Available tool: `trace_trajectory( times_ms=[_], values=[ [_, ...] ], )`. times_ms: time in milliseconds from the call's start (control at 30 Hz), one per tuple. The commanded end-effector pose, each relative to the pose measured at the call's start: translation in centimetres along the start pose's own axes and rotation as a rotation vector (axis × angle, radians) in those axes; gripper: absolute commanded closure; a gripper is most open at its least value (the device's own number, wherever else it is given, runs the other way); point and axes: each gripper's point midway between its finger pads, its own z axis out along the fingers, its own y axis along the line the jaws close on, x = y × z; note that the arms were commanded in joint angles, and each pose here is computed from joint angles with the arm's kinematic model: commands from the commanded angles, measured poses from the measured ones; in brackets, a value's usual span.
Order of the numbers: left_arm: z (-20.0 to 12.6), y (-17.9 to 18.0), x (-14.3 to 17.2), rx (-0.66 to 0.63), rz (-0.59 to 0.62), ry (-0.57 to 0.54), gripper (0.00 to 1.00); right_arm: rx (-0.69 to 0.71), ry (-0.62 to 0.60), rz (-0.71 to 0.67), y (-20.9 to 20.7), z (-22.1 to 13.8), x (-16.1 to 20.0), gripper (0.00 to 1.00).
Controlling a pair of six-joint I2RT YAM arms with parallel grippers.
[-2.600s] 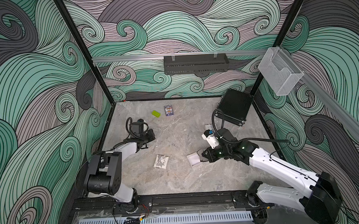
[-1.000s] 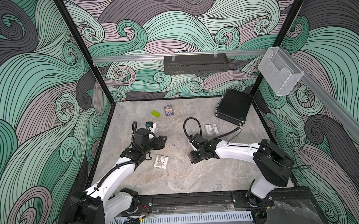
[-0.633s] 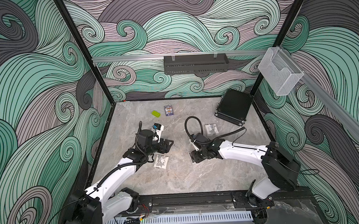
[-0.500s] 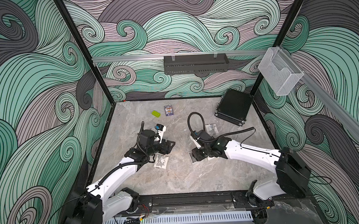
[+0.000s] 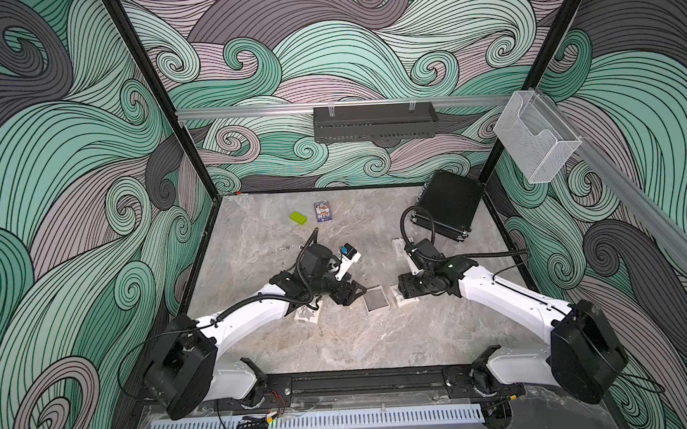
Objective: Take the necklace out of the lift-off lid jewelry box
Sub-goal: Place the inner lining in the jewelry box.
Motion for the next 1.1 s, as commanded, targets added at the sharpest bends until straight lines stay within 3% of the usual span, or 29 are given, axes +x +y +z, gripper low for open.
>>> trace_trajectory(
  times_ms=[0,200,400,967,1067],
  values=[
    [1.6,-0.1,0.3,-0.023,0.064,0.068,0.30,0.006,0.026,-0.001,-0.4,0.3,0.7,0.30],
    [5.1,0.8,1.9,-0.129,0.125,0.199,0.33,0.014,0.015,0.015,-1.0,0.2,0.9,0.28],
    [7.0,2.3,2.6,-0.217,0.152,0.259,0.36,0.007,0.011,0.020,-1.1,0.2,1.2,0.27],
    [10.2,2.9,5.0,-0.325,0.257,0.447,0.40,-0.010,0.015,0.021,-1.0,0.3,1.3,0.25],
    [10.0,3.2,4.8,-0.352,0.243,0.436,0.41,-0.014,0.018,0.021,-1.0,0.3,1.4,0.25]
  ],
)
